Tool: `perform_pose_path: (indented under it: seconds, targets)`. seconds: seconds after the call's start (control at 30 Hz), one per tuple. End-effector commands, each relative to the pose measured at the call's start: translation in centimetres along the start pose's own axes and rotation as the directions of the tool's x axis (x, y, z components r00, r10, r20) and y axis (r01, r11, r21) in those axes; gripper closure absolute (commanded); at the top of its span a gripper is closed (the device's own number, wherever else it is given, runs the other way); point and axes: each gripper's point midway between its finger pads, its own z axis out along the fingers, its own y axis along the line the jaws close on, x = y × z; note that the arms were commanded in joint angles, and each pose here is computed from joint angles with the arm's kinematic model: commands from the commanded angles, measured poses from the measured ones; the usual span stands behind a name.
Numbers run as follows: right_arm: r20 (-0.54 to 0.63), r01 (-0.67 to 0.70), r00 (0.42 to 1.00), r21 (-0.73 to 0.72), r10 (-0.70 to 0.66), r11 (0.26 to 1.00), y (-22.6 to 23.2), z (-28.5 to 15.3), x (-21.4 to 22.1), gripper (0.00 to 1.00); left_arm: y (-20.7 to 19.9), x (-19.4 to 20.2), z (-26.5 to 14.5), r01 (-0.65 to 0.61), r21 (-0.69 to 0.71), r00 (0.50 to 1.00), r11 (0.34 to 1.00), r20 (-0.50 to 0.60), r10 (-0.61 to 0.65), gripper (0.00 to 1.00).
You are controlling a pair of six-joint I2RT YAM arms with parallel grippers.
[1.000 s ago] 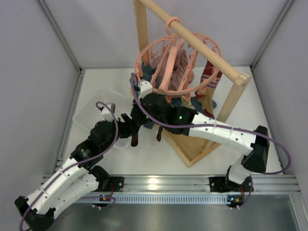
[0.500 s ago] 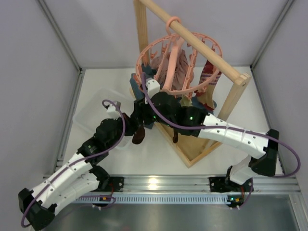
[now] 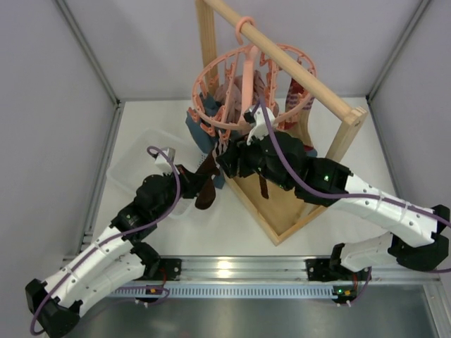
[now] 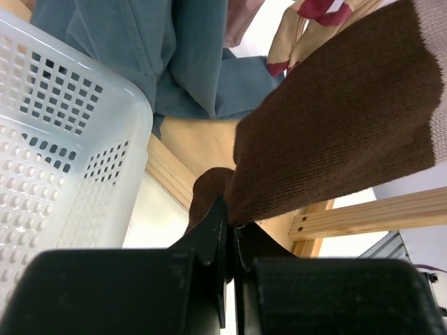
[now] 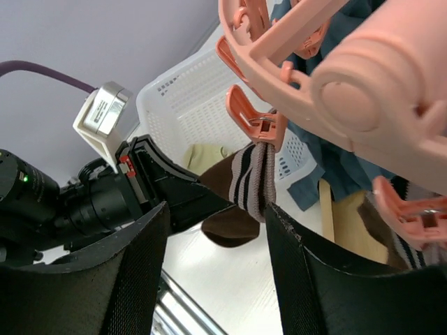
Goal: Remove the socks clipped to the hanger
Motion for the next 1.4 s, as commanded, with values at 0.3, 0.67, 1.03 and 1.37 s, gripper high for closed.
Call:
perform_pose_path:
  seconds: [0.3,0.67,1.03,1.37]
  targets:
    - [0.097,0.048,0.993,0.139,-0.062,0.989,-2.6,0.8,-1.9,0.45,-2.1,-0.5,0.2,-0.005,0.081,1.0,0.997,-0.018,0.006,1.0]
    - [0.135,0.033,0.989,0.144,-0.053,0.989,-3.7,0.1,-1.0,0.45,-1.6,0.4,0.8,-0.002,0.065,0.999,0.998,-0.039,0.004,1.0]
    - [0.165,0.021,0.985,0.121,-0.041,0.992,-3.5,-0.6,-1.6,0.44,-1.6,0.4,0.6,0.007,0.073,0.999,0.997,-0.034,-0.004,1.0]
    - [0.196,0.07,0.975,0.163,-0.102,0.984,-4.2,-1.4,-2.9,0.45,-2.3,0.1,0.2,0.006,0.104,0.999,0.995,-0.036,-0.003,1.0]
